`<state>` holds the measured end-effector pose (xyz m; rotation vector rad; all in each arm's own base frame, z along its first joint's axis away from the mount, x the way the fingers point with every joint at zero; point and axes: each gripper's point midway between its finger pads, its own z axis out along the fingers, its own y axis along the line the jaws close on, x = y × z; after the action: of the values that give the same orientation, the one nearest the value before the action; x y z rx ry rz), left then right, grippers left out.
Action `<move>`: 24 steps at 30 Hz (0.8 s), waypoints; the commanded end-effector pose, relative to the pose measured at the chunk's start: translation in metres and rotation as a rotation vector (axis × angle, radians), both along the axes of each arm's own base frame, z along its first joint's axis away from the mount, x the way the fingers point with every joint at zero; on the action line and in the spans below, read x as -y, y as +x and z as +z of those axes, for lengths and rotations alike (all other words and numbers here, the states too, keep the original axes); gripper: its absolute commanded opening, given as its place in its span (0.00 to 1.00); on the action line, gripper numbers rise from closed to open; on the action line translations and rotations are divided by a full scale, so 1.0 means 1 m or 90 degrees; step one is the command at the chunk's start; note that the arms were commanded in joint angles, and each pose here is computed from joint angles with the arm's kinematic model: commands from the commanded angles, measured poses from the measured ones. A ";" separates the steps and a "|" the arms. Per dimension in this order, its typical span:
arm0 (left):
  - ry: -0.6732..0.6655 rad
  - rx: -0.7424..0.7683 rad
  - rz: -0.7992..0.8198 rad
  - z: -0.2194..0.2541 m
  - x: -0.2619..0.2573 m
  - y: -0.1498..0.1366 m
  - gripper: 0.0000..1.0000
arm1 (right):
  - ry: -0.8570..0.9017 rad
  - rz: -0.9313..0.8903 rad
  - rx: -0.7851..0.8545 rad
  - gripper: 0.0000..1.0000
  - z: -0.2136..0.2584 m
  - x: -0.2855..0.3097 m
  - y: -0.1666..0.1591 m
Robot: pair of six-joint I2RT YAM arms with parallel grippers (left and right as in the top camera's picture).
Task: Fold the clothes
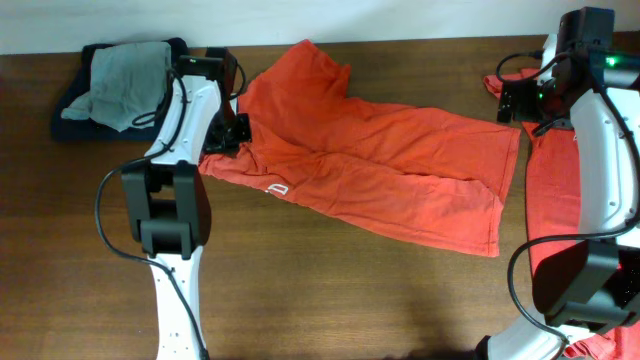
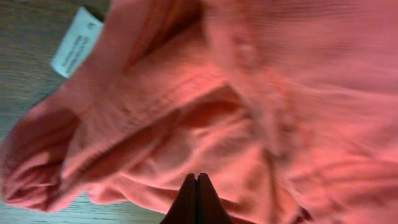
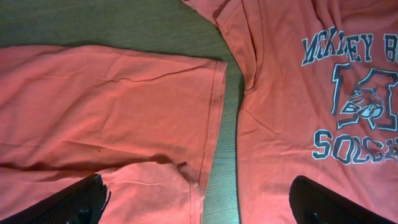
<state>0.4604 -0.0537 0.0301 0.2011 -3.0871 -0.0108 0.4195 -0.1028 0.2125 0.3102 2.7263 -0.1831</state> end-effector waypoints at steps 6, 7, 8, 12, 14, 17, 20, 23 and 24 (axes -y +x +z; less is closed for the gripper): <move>0.123 0.013 0.043 -0.019 -0.036 0.010 0.01 | -0.002 -0.010 -0.001 0.99 0.000 0.002 -0.001; 0.125 0.008 0.044 -0.026 -0.038 0.010 0.01 | -0.002 -0.010 -0.001 0.99 0.000 0.002 -0.001; 0.126 0.005 0.045 -0.028 -0.038 0.010 0.01 | -0.002 -0.010 -0.001 0.99 0.000 0.002 -0.001; 0.142 -0.028 0.058 -0.042 -0.049 0.001 0.01 | -0.002 -0.010 -0.001 0.99 0.000 0.002 -0.001; 0.152 -0.055 0.062 -0.046 -0.056 -0.008 0.01 | -0.002 -0.010 -0.001 0.99 0.000 0.002 -0.001; 0.183 -0.090 0.087 -0.043 -0.071 -0.022 0.01 | -0.002 -0.010 -0.001 0.99 0.000 0.002 -0.001; 0.208 -0.116 0.117 -0.038 -0.086 -0.033 0.01 | -0.002 -0.010 -0.001 0.99 0.000 0.002 -0.001; 0.209 -0.126 0.118 -0.037 -0.088 -0.037 0.01 | -0.002 -0.010 -0.001 0.99 0.000 0.002 -0.001; 0.210 -0.125 0.118 -0.036 -0.088 -0.037 0.01 | -0.002 -0.010 -0.001 0.99 0.000 0.002 -0.001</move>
<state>0.4283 0.0215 0.0039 0.4184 -2.8802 -0.4327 0.4195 -0.1028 0.2125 0.3097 2.7264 -0.1832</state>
